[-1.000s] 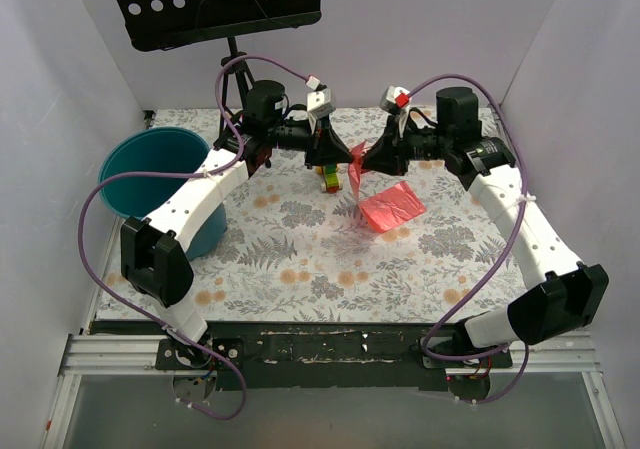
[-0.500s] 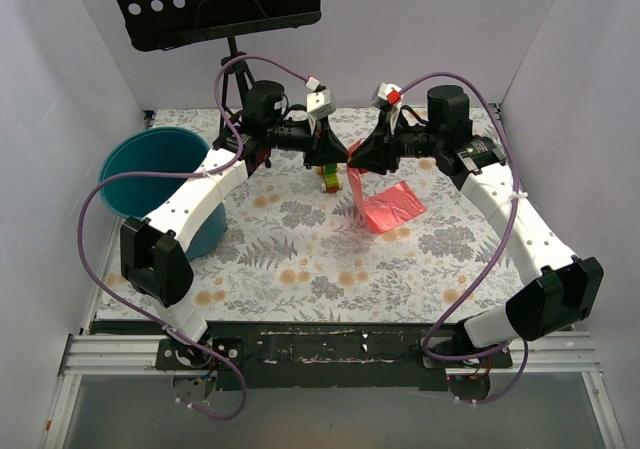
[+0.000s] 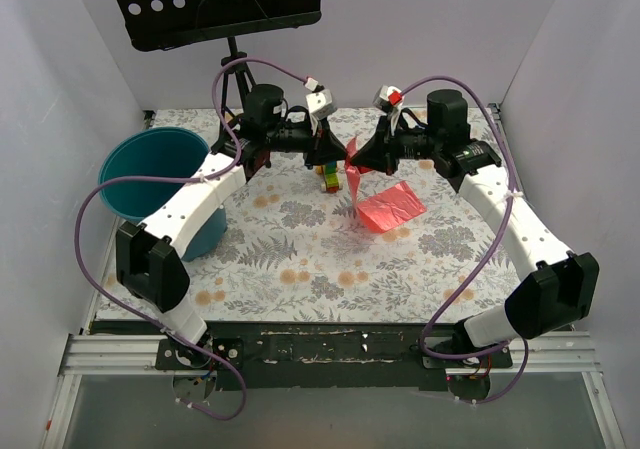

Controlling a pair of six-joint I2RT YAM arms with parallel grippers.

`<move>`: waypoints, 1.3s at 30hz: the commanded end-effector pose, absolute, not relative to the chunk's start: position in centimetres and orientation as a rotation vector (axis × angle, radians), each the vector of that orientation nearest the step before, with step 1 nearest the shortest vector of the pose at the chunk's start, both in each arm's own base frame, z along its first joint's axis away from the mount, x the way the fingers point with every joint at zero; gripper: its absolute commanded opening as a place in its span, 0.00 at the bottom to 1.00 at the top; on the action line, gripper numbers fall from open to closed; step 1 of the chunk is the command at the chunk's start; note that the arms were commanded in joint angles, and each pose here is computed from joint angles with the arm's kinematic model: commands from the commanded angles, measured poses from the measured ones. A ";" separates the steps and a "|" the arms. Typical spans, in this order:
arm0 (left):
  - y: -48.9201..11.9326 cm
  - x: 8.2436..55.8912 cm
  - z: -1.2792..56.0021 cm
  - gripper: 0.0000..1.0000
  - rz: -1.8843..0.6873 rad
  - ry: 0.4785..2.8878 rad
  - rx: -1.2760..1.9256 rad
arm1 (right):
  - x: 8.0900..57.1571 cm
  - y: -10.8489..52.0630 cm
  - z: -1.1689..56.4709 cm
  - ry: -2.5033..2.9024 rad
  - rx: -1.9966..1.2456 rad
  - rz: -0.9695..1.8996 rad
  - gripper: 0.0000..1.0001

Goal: Put the trash bags into the trash bin

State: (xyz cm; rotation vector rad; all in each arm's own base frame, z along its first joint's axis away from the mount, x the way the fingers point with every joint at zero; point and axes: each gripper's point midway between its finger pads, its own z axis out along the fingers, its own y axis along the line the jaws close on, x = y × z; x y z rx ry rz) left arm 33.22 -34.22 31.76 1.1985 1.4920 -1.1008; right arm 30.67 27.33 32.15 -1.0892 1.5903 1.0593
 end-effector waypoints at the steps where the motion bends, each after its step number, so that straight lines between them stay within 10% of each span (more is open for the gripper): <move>1: -32.9 33.7 35.2 0.00 -0.941 1.436 1.099 | 29.6 26.5 34.1 1.541 -1.083 1.075 0.01; 8: -33.0 32.4 35.0 0.00 -0.987 1.404 1.148 | 29.9 26.1 33.6 1.571 -1.042 1.041 0.01; 13: -33.4 31.4 35.0 0.00 -1.054 1.382 1.184 | 31.0 26.7 34.2 1.558 -1.038 1.039 0.47; 20: -33.8 31.3 35.4 0.00 -1.082 1.359 1.193 | 31.3 28.2 34.4 1.530 -1.073 1.090 0.56; 25: -33.9 31.2 35.2 0.00 -1.098 1.360 1.198 | 30.8 29.1 34.5 1.503 -1.106 1.119 0.43; 29: -33.8 31.6 34.7 0.00 -1.072 1.375 1.190 | 30.9 29.0 34.7 1.489 -1.111 1.095 0.01; 39: -31.8 33.5 33.2 0.00 -0.874 1.422 1.182 | 30.8 25.6 34.5 1.547 -1.035 1.012 0.01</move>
